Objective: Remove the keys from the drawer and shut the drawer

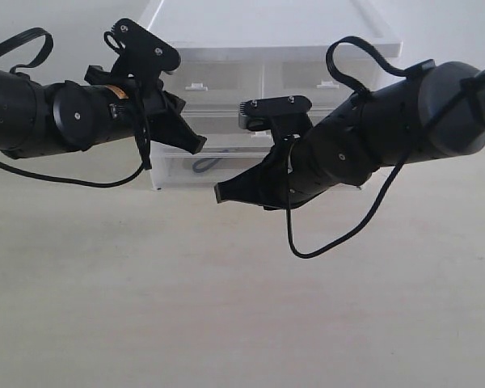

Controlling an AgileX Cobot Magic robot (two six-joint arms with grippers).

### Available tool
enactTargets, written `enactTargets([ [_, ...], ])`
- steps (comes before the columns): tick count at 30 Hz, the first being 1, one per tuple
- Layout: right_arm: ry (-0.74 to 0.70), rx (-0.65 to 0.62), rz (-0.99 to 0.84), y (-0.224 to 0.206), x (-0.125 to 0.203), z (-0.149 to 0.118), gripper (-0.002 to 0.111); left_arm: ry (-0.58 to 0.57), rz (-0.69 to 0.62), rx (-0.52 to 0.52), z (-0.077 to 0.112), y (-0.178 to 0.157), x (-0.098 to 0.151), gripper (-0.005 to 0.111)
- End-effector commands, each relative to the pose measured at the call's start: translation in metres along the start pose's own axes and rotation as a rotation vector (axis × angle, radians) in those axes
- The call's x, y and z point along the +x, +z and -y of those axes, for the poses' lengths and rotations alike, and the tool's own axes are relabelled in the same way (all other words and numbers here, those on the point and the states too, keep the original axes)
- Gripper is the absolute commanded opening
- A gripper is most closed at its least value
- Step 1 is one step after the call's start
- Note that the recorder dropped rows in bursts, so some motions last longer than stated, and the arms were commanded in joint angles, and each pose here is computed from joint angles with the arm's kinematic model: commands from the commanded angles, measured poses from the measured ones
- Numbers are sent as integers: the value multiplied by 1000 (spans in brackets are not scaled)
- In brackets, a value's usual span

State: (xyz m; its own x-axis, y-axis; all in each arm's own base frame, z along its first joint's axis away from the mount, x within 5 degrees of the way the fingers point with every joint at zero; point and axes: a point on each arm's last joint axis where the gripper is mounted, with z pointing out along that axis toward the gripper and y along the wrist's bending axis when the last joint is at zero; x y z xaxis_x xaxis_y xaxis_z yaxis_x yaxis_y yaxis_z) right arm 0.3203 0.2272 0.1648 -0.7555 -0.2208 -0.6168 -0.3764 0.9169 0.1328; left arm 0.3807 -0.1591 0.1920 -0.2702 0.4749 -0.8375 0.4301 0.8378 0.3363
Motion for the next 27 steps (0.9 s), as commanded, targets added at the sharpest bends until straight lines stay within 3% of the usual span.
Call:
enactTargets([
  [1, -14, 1, 5, -2, -2, 0, 0, -81, 249, -303, -43, 0, -17, 4],
  [7, -14, 2, 3, -2, -2, 0, 0, -80, 255, -309, -43, 0, -17, 4],
  [12, -21, 2, 4, -2, -2, 0, 0, 30, 225, -336, -44, 0, -16, 4],
  [15, -26, 1, 5, -2, -2, 0, 0, -16, 221, -372, -48, -2, -15, 4],
  [21, -28, -3, 13, -2, -3, -1, 0, -152, 244, -549, -64, -10, -14, 4],
  [27, -28, -4, 16, -2, -3, -1, 0, -126, 245, -555, -64, -11, -15, 4],
])
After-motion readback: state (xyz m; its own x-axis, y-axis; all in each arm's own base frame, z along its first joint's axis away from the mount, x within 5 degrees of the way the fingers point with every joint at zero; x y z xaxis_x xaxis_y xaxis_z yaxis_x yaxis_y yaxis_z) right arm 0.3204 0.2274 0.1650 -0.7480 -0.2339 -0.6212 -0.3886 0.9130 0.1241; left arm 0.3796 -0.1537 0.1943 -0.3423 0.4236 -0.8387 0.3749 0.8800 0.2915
